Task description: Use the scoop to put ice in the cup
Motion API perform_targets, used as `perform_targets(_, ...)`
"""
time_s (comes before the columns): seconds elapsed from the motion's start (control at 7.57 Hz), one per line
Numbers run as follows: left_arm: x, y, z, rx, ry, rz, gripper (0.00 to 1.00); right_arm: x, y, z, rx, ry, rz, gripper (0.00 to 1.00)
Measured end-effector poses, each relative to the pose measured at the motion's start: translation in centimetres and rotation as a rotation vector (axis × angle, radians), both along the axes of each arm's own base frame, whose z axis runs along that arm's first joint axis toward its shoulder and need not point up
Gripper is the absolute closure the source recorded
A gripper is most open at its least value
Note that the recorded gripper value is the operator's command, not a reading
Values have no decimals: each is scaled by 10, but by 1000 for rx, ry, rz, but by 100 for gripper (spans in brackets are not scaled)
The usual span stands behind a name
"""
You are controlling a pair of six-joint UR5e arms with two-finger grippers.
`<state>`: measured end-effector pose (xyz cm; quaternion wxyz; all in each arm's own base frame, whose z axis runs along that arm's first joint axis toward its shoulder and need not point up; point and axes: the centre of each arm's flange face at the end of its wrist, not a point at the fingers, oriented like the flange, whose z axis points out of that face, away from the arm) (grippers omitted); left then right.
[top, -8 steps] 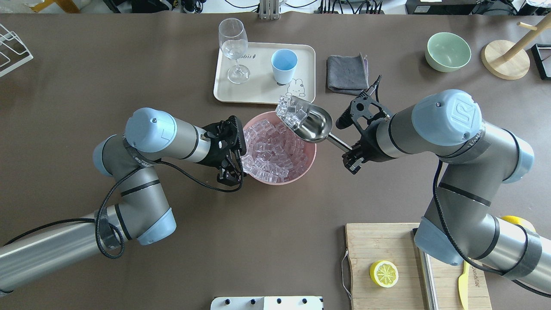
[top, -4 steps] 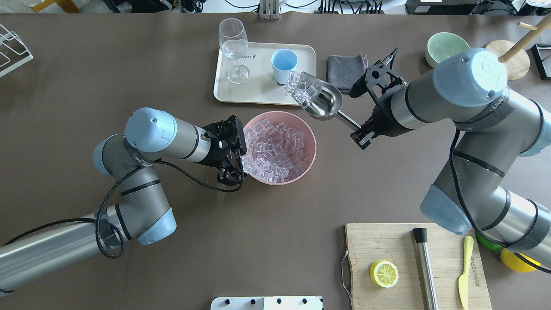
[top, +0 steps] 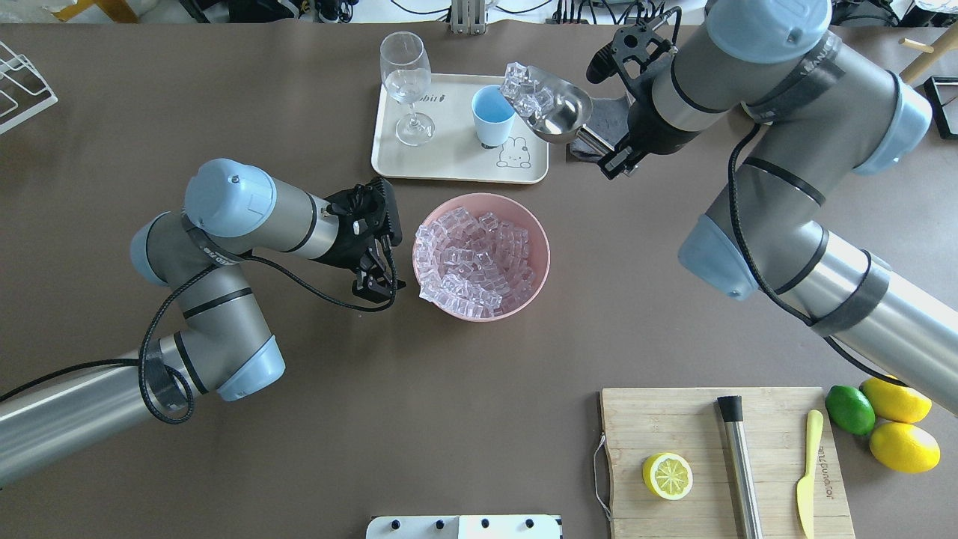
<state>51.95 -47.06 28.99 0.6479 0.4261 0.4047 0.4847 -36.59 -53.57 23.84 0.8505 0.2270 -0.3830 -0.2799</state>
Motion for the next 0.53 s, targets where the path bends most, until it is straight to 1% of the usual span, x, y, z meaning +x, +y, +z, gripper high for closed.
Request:
perform_targets(0.13, -10, -2, 10, -6, -6, 8, 1, -10, -27, -4, -11, 23, 5, 100)
perform_targets(0.26, -21, 1, 15, -12, -11, 12, 1, -23, -48, -7, -25, 56, -6, 100)
perform_targets(0.4, -30, 5, 10, -24, -24, 13, 1, -34, -61, -8, -42, 101, -32, 100)
perform_targets(0.53, -39, 10, -6, -49, -51, 11, 1, -42, -67, -9, -56, 149, -71, 100)
